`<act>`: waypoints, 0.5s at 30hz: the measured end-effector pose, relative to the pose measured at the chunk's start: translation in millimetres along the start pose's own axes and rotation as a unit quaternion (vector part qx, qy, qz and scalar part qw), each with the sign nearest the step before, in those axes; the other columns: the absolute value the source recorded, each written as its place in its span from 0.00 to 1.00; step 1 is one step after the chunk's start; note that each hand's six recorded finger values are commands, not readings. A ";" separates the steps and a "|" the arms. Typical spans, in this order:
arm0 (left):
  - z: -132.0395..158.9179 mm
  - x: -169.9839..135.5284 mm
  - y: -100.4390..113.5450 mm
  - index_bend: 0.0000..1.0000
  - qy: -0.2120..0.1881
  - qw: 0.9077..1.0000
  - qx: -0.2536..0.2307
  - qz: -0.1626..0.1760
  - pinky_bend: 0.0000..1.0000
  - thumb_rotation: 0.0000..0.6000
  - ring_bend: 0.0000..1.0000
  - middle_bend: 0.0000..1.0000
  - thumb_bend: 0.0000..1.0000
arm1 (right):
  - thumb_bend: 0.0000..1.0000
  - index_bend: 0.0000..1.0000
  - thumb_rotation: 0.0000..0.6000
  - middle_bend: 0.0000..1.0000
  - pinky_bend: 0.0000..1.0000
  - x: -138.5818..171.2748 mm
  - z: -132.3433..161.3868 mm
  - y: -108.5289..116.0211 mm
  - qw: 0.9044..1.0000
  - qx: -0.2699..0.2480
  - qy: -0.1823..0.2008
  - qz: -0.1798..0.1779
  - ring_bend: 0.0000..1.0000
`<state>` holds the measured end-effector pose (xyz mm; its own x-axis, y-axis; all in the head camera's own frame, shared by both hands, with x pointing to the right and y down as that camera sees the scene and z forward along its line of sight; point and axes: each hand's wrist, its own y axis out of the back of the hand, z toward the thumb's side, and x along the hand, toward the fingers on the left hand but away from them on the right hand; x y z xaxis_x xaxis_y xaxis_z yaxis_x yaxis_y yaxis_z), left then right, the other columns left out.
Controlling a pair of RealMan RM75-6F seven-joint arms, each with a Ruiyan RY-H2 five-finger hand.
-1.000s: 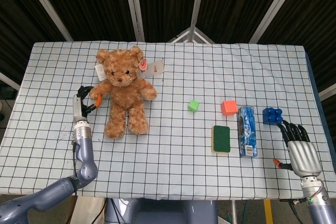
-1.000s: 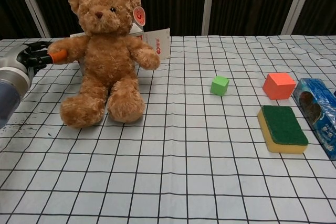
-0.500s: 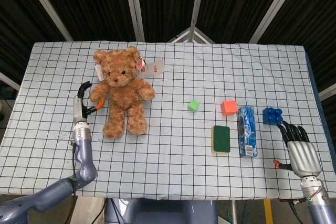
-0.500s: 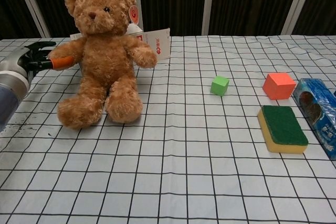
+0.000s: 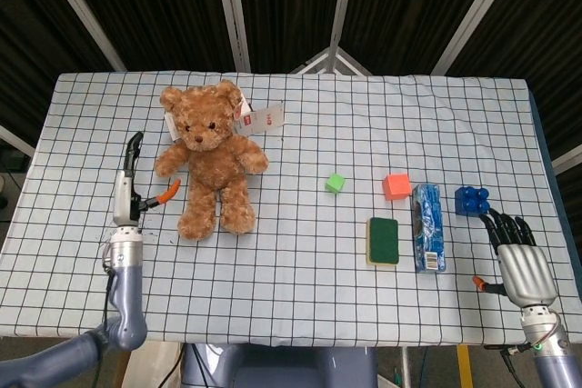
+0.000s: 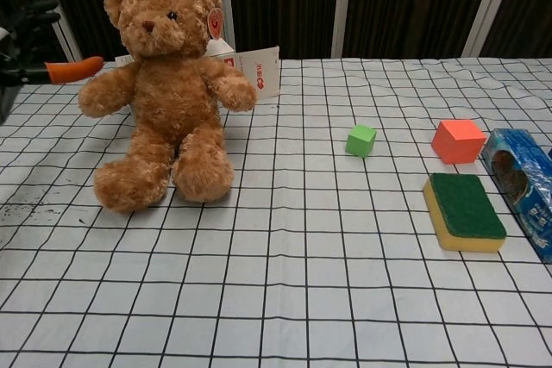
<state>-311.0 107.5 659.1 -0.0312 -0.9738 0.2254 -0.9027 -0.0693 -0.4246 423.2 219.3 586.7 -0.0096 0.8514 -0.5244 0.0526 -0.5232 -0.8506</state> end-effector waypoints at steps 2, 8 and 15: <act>12.7 -11.7 19.7 0.19 -0.031 0.998 0.049 0.000 0.00 1.00 0.00 0.04 0.37 | 0.10 0.00 1.00 0.00 0.00 1.1 1.2 -0.2 1.000 0.000 0.003 0.001 0.00; 22.3 -46.8 76.3 0.21 -0.046 0.956 0.286 0.038 0.00 1.00 0.00 0.04 0.37 | 0.10 0.00 1.00 0.00 0.00 4.9 4.7 1.0 1.000 -0.001 0.010 -0.002 0.00; 24.0 -100.8 155.6 0.23 0.023 0.861 0.504 0.071 0.00 1.00 0.00 0.04 0.37 | 0.10 0.00 1.00 0.00 0.00 8.0 8.1 1.9 1.000 -0.001 0.017 -0.004 0.00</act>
<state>-438.0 189.6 549.3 -0.1477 -0.9801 0.1325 -0.0587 -0.1251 -0.9904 415.1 224.9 580.6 0.0236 0.8563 -0.5160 0.0542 -0.5165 -0.8546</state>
